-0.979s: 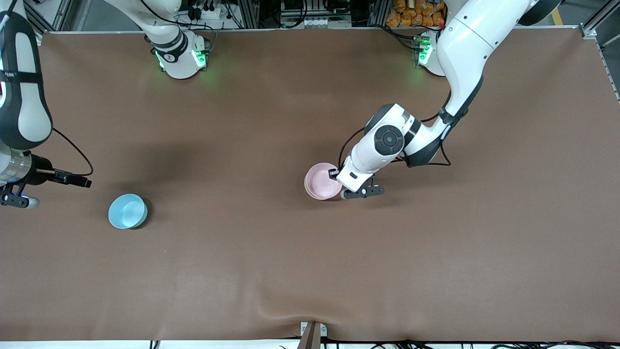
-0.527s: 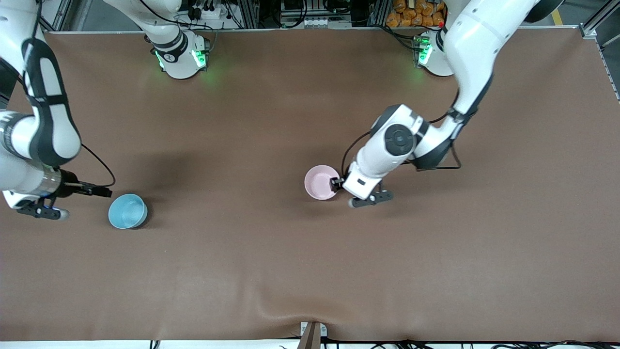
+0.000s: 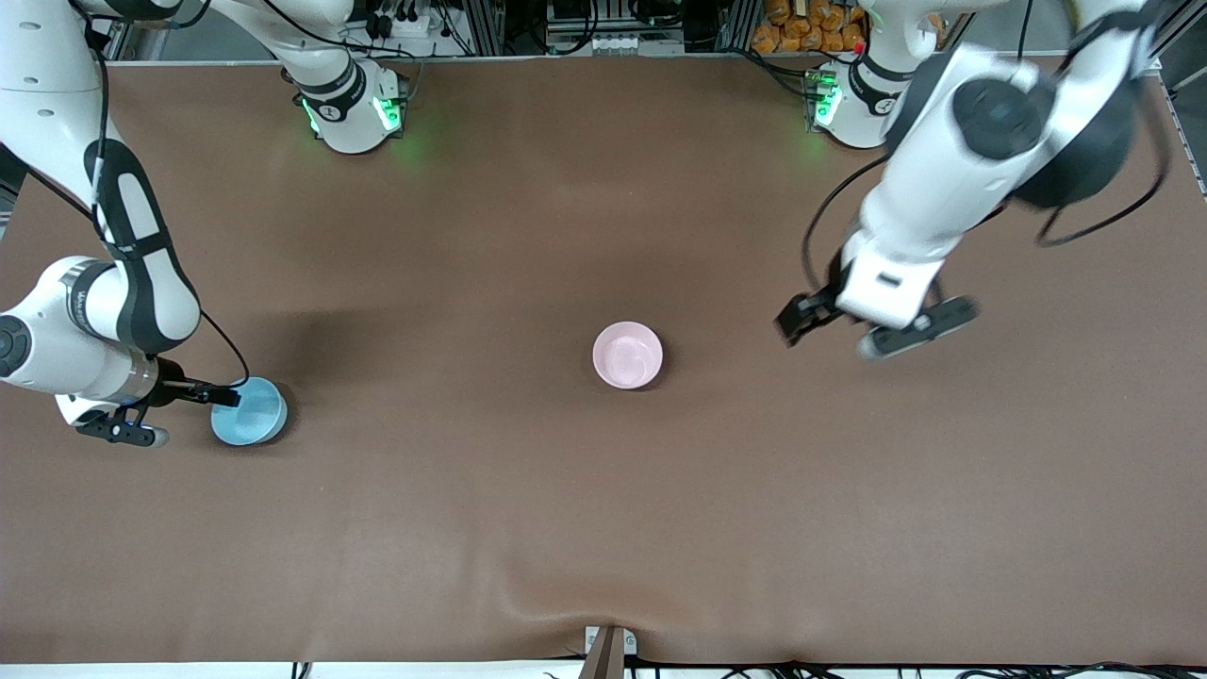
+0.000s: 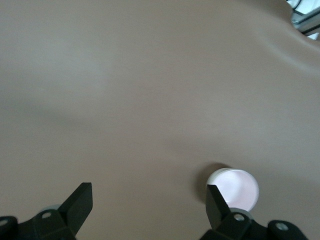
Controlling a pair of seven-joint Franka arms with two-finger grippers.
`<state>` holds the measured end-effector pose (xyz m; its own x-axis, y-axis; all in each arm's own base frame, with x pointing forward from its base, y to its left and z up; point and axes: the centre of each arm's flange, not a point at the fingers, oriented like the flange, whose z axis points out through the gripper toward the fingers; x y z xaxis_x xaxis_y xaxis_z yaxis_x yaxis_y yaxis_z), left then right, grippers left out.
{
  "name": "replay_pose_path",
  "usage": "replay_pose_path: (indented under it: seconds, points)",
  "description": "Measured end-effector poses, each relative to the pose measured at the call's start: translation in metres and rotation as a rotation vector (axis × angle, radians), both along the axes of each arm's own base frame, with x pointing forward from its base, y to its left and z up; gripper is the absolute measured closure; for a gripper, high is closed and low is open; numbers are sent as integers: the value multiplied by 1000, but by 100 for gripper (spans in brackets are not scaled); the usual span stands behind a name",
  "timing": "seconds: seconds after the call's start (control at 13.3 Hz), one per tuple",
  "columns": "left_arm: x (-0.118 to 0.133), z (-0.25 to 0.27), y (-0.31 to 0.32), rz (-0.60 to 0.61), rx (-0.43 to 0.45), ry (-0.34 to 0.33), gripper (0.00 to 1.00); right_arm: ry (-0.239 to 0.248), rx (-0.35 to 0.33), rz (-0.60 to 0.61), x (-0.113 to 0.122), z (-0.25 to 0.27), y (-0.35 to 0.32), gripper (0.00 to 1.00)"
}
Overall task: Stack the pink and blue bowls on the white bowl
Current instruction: 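Grasp the blue bowl rim with the right gripper while the left gripper withdraws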
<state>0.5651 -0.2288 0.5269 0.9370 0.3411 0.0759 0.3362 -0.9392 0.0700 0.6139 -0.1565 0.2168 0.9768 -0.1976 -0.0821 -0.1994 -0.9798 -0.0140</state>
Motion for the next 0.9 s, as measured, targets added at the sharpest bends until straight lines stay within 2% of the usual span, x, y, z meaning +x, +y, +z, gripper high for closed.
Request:
replay_pose_path:
  seconds: [0.15,0.6,0.9]
  points:
    - [-2,22,51,-22,39,20,0,4,0,0,0,-5,0,0]
    - [-12,69,176,-21,46,90,0,4,-1,0,-1,-14,0,0]
    - [-15,100,216,-54,48,90,0,9,1,-5,-2,-20,0,41]
